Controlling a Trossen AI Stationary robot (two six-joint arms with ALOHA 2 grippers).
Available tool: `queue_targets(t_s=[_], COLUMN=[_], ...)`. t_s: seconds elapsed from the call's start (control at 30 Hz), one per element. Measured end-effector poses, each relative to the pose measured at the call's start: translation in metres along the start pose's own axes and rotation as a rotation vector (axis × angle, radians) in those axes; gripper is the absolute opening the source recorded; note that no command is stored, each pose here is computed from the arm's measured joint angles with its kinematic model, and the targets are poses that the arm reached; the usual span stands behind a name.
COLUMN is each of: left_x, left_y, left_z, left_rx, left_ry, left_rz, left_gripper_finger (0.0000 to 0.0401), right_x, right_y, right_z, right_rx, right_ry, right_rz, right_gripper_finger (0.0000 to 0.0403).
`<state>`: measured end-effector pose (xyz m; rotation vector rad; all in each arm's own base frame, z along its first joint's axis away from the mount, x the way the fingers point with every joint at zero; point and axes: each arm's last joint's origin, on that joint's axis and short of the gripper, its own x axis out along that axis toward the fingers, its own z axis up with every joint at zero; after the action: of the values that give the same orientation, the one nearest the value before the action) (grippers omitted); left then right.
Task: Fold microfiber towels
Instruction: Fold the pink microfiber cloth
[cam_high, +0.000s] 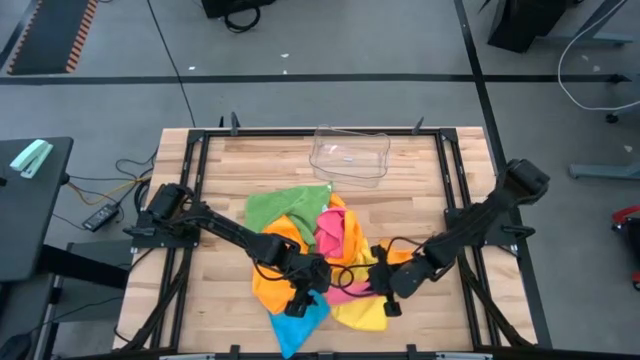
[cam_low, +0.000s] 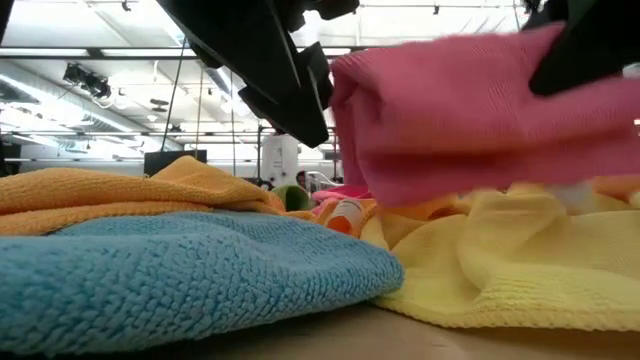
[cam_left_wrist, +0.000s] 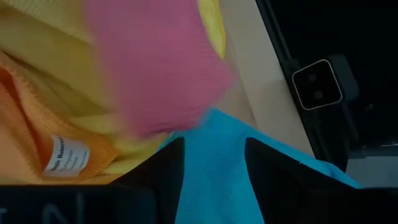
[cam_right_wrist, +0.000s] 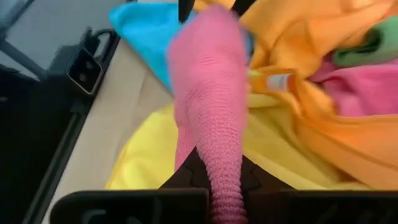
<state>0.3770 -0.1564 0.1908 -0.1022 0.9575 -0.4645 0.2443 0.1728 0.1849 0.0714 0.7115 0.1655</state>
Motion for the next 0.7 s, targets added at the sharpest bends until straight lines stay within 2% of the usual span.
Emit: queue_targets(t_s=[0.2, 0.33, 0.5, 0.7], left_x=[0.000, 0.000, 0.000, -0.001], left_y=[0.001, 0.002, 0.002, 0.007], left_z=[0.000, 0.001, 0.002, 0.008], left_rx=[0.003, 0.016, 0.053, 0.090], left_ry=[-0.006, -0.017, -0.030, -0.111], left_rz=[0.033, 0.056, 0.092, 0.276], left_gripper_finger=[0.0172, 0.0172, 0.0172, 0.0172], right_x=[-0.036, -0.061, -0.084, -0.100], right_y=[-0.009, -0.024, -0.050, -0.095], right_z=[0.008, 0.012, 0.025, 0.041], right_rx=[0.011, 0.023, 0.035, 0.076], right_ry=[0.003, -0.017, -0.082, -0.147], right_rz=[-0.042, -0.152, -0.238, -0.377], right_gripper_finger=[0.0014, 0.0014, 0.0015, 0.0015])
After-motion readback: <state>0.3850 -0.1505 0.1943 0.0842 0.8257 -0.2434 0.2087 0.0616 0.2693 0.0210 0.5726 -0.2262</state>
